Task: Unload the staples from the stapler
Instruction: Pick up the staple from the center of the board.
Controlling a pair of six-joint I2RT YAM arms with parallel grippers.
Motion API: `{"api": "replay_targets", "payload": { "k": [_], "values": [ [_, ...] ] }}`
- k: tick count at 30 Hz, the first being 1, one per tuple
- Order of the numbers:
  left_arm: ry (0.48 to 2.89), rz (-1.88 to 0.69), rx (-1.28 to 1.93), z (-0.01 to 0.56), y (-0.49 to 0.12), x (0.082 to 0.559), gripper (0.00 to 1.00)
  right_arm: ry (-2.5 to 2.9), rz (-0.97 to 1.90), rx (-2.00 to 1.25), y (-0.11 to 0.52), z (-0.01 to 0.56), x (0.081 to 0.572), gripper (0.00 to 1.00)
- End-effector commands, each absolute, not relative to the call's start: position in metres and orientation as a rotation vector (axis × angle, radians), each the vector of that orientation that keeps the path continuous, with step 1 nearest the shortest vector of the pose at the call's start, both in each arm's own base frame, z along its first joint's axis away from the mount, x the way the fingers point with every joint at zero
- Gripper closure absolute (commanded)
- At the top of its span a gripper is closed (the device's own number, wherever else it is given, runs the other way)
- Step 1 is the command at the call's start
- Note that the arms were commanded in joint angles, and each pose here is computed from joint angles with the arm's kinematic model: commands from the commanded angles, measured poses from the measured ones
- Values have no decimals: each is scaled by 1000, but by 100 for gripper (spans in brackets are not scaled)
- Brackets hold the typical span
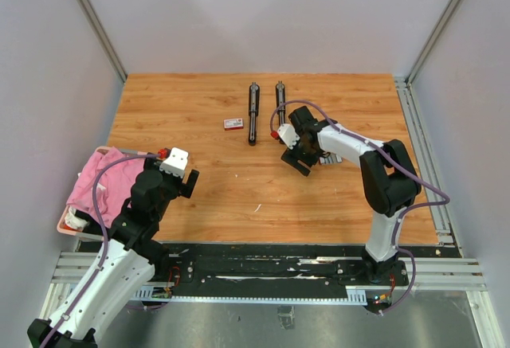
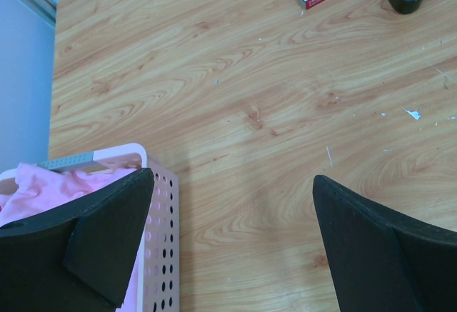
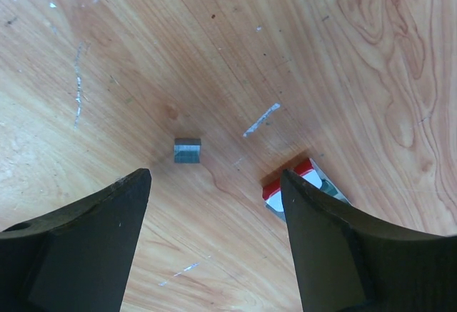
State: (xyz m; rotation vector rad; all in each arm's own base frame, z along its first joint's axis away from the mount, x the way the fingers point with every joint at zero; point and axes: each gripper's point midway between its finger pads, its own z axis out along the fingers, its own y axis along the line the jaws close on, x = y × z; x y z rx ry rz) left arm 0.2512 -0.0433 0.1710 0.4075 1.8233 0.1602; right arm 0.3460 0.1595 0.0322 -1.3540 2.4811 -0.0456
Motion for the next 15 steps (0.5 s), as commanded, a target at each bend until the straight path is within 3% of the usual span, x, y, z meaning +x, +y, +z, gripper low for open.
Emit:
{"api": "replay_targets", "payload": {
  "k": [1, 15],
  "values": [
    [1792, 160, 399, 177, -43, 253, 2, 2491, -136, -1375, 152, 29, 347, 25],
    [1792, 160, 398, 176, -43, 253, 2, 2493, -176, -1313, 151, 24, 356, 25]
  ]
}}
